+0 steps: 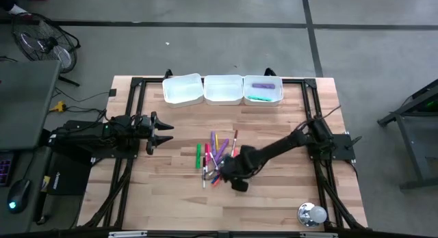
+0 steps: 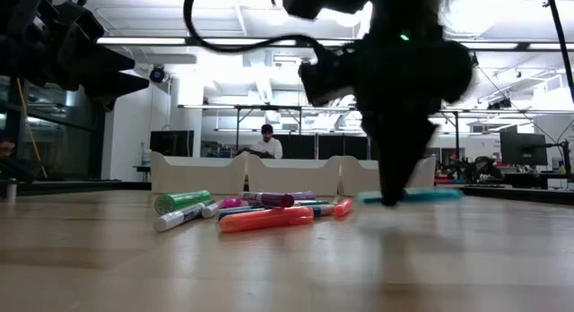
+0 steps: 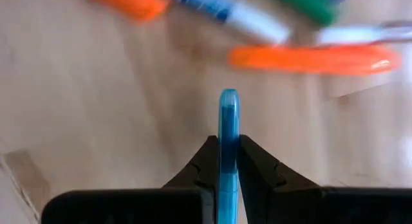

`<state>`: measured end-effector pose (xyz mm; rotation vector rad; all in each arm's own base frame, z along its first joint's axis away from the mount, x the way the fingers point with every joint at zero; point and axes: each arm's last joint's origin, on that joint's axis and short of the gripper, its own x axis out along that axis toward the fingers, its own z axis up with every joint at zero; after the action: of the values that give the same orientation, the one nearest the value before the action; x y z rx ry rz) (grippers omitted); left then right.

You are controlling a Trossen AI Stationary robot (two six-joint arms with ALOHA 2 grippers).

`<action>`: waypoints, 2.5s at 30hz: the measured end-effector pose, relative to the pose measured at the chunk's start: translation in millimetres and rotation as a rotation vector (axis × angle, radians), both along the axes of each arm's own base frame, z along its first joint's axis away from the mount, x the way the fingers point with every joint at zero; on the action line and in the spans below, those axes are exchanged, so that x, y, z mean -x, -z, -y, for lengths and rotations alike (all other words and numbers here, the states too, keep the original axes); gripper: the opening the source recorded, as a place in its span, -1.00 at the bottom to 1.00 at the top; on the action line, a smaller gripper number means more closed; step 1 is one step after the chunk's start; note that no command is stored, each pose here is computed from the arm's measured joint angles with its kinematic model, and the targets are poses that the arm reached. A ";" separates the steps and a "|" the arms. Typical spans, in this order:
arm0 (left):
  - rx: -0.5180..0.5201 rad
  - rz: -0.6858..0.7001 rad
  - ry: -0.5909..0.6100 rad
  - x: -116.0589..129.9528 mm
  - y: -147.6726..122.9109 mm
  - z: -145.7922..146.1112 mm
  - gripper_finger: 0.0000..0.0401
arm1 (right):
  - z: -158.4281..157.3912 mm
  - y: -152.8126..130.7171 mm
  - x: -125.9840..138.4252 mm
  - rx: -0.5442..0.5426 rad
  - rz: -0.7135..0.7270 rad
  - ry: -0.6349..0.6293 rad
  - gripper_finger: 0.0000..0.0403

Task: Pick & Place Markers
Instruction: Put the blue pen into the middle white bin

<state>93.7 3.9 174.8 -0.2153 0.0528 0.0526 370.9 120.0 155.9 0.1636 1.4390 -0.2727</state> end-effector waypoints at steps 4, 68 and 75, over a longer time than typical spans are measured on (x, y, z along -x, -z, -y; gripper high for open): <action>0.000 -0.001 0.000 0.0 0.0 0.0 0.10 | 21.8 -18.3 -3.4 0.010 0.046 0.021 -0.87; 0.000 0.000 0.000 0.0 0.0 0.0 0.10 | 368.4 -66.2 -53.1 0.094 0.124 -0.201 -0.86; 0.000 0.000 0.000 0.0 0.0 0.0 0.10 | 366.1 -60.9 -55.1 0.081 0.109 -0.211 -0.80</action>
<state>93.8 3.9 174.8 -0.2151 0.0530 0.0526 426.0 -246.1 216.8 -0.0390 1.3230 -0.1461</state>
